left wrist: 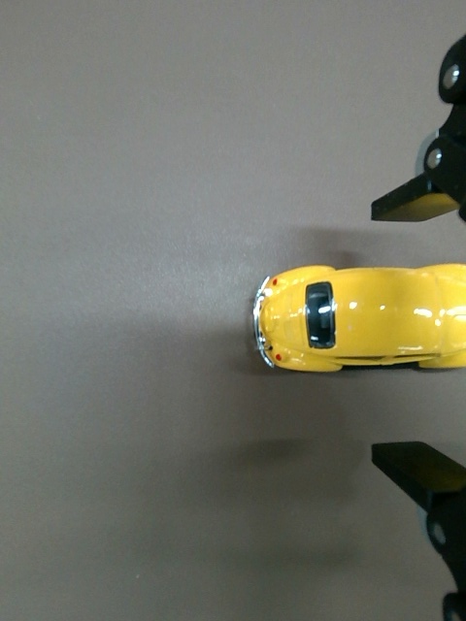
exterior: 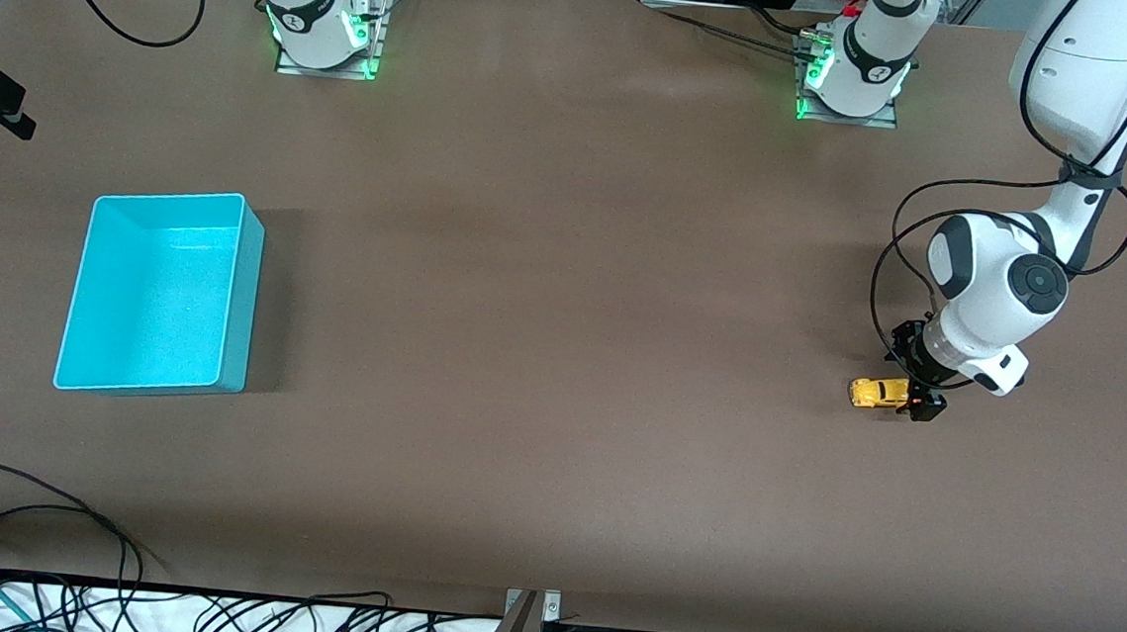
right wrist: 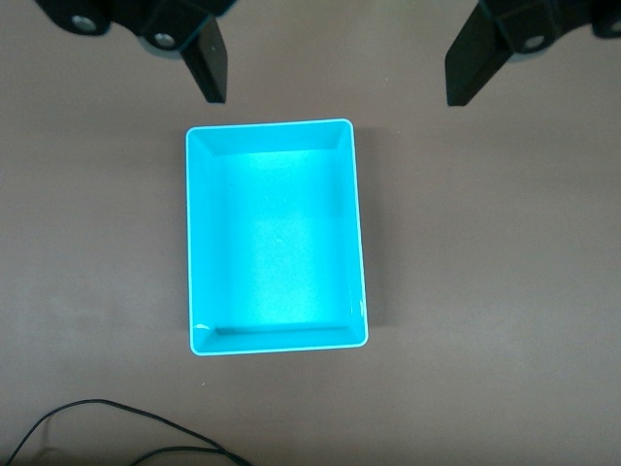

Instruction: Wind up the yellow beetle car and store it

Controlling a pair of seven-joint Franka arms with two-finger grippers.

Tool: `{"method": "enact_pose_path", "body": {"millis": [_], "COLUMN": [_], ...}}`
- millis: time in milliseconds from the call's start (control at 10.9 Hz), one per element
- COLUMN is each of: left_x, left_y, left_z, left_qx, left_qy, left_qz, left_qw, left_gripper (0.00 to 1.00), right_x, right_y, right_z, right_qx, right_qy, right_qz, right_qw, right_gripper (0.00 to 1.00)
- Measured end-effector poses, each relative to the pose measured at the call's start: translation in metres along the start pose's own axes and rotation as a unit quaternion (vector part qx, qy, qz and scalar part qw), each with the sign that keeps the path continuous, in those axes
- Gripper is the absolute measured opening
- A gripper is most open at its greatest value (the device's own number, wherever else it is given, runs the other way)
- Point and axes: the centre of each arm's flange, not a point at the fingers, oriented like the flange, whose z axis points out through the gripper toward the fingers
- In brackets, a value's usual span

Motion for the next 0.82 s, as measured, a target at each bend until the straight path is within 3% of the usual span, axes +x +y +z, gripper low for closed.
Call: {"method": "enact_pose_path", "body": {"millis": [275,458,549,824], "left_x": [-0.0026,-0.0037,-0.0037,-0.0038], "left_y": [-0.0016,-0.0021,-0.0018,0.0005], "left_z": [0.0065,0.0076,0.0075,0.006], "left_qx": [0.003,0.004,0.003,-0.004], "left_qy": [0.0,0.0,0.001,0.001], "left_qz": [0.002,0.003,0.003,0.004], "left_qw": [1.0,1.0,1.0,1.0], "left_gripper": [1.0,0.94,0.86,0.45], "right_x": [0.0,0.0,0.0,0.0], "right_y": [0.0,0.0,0.0,0.0], "right_z": [0.0,0.0,0.0,0.0], "right_qx": [0.0,0.0,0.0,0.0], "right_qy": [0.0,0.0,0.0,0.0], "right_qz": [0.0,0.0,0.0,0.0], "right_qw": [1.0,1.0,1.0,1.0], "right_gripper": [1.0,1.0,1.0,1.0]}}
